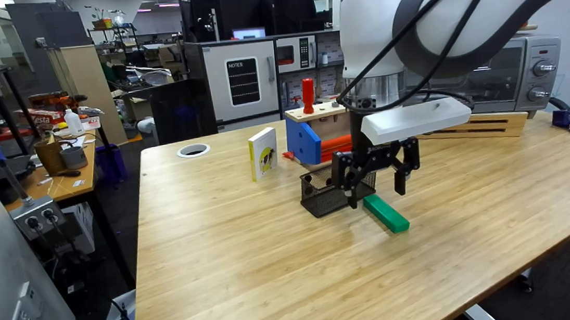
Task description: Place the green block in the black box
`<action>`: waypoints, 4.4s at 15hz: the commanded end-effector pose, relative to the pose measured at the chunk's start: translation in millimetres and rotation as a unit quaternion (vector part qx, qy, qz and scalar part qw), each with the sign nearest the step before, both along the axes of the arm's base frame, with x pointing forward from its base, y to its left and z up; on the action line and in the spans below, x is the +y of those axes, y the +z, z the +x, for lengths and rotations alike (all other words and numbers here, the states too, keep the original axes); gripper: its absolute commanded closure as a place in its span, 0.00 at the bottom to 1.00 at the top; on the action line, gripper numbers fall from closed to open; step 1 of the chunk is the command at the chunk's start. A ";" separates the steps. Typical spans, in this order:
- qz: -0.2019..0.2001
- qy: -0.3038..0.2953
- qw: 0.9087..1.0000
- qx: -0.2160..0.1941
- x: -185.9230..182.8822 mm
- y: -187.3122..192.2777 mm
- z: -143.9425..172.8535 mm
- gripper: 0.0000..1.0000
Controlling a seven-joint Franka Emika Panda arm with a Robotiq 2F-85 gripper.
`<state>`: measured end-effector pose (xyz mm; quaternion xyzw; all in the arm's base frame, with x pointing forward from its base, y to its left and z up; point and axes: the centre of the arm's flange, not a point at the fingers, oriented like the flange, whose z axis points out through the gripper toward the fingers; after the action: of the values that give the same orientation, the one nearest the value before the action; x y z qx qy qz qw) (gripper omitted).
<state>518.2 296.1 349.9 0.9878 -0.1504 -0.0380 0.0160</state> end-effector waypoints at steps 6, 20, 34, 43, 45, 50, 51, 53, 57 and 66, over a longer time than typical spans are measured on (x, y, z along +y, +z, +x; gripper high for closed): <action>0.007 0.005 1.000 0.001 -15.6 -6.2 -7.7 0.00; 0.013 -0.006 1.000 0.018 -15.3 -14.9 -10.1 0.00; 0.017 -0.017 0.999 0.038 -12.8 -19.1 -8.1 0.00; 0.015 -0.035 0.998 0.048 -14.6 -21.2 -5.6 0.61; 0.017 -0.036 0.998 0.048 -14.2 -20.7 -5.2 0.70; 0.011 -0.038 0.998 0.048 -16.0 -17.6 -5.4 0.80; 0.008 -0.041 0.998 0.049 -16.4 -16.6 -5.7 0.81; 0.005 -0.048 0.998 0.048 -17.8 -12.8 -7.4 0.83; -0.005 -0.055 0.998 0.044 -20.7 -2.3 -16.7 0.92; -0.045 -0.080 0.995 0.047 -10.9 34.8 -33.8 0.92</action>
<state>488.4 280.8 372.8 0.9684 -0.2293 -0.0850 0.0482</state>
